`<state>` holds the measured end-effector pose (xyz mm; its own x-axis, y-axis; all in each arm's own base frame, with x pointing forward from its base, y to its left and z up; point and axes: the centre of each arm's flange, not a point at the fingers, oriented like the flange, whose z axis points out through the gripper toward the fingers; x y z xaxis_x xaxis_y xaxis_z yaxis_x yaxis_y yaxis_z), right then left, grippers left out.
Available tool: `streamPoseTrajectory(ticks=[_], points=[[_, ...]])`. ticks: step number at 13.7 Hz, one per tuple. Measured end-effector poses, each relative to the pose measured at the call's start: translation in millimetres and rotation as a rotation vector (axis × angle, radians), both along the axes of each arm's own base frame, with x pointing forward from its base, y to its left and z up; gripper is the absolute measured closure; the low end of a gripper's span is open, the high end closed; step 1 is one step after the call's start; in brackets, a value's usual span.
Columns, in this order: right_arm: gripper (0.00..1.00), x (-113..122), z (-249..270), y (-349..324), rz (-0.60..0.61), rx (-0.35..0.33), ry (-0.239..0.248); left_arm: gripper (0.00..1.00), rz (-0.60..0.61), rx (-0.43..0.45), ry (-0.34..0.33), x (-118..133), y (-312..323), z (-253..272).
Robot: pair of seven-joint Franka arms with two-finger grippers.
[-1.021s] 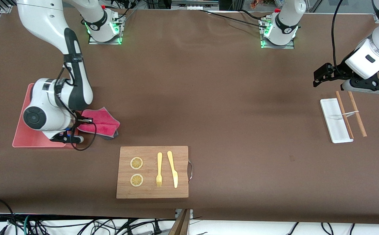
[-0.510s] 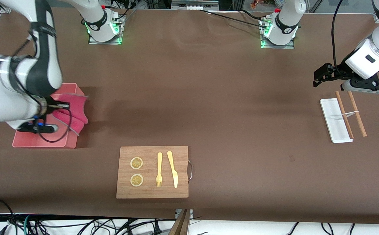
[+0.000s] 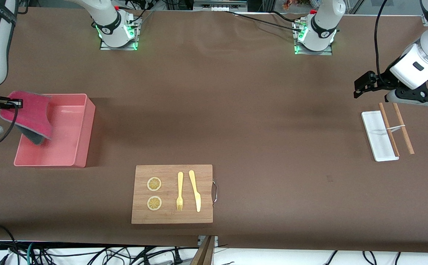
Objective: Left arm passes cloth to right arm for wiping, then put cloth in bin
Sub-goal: 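Move the cloth over the pink bin and open the right gripper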
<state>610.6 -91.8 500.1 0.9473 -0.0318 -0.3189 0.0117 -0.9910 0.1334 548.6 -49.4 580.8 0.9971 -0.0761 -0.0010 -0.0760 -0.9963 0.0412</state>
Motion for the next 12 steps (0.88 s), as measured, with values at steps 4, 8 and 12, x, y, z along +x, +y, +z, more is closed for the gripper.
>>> streamPoseTrajectory(ticks=[4, 8, 12], points=[[0.98, 2.3, -51.8, -12.3, 0.004, -0.015, -0.024, 0.0, 0.0, 0.0, 0.0, 0.0, 0.0, 0.0], [0.98, -3.2, -112.4, -20.4, 0.002, -0.013, -0.045, 0.0, 0.0, 0.0, 0.0, 0.0, 0.0, 0.0], [0.75, -1.3, -125.8, -13.7, 0.0, 0.009, -0.068, 0.0, 0.0, 0.0, 0.0, 0.0, 0.0, 0.0]])
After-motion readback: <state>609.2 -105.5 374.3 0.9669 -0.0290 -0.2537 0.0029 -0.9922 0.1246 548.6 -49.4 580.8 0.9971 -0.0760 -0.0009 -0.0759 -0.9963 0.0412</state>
